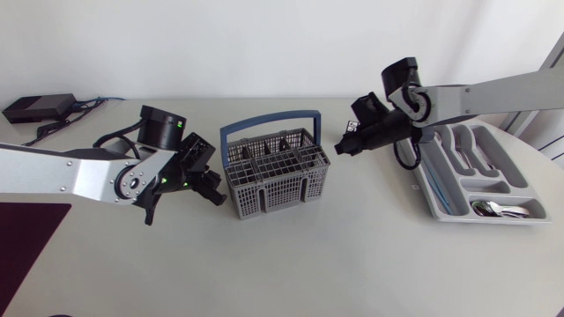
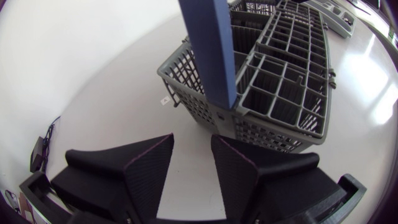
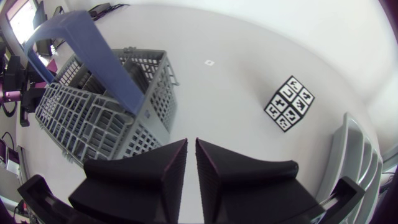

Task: Transfer all utensils from the basket to the drawer tray.

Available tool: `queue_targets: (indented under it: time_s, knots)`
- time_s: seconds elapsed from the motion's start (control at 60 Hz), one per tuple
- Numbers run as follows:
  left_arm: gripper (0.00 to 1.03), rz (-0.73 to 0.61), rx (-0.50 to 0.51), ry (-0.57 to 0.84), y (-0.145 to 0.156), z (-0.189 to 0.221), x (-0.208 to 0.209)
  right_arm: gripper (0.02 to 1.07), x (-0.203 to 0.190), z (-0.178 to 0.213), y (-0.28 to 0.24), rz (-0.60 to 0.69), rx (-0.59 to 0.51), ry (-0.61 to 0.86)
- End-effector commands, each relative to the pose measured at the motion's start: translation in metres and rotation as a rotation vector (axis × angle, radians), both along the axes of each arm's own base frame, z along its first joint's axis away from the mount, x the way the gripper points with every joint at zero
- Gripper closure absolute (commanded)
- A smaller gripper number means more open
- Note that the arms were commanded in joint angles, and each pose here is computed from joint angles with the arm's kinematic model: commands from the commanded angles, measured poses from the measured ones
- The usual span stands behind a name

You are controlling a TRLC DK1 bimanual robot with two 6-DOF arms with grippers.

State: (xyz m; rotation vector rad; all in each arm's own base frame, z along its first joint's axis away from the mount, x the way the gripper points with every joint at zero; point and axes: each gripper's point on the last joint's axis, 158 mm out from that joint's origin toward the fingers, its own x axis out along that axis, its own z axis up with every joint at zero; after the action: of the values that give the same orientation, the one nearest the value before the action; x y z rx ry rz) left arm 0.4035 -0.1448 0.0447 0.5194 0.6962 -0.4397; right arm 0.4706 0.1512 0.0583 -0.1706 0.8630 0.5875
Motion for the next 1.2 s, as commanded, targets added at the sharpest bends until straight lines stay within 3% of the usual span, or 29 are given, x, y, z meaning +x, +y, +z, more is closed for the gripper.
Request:
queue_targets:
  time_s: [0.0, 0.65, 1.183]
  knots:
    - [0.64, 0.011, -0.016, 0.003, -0.006, -0.003, 0.007, 1.01, -0.01, -0.018, 0.02, 0.024, 0.007, 0.065]
    - [0.64, -0.019, -0.077, -0.003, 0.006, 0.009, 0.024, 1.01, -0.118, -0.005, 0.087, 0.213, 0.02, 0.162]
    - [0.64, -0.093, -0.063, 0.004, -0.008, 0.012, -0.008, 1.01, -0.103, -0.004, 0.071, 0.15, 0.011, 0.149]
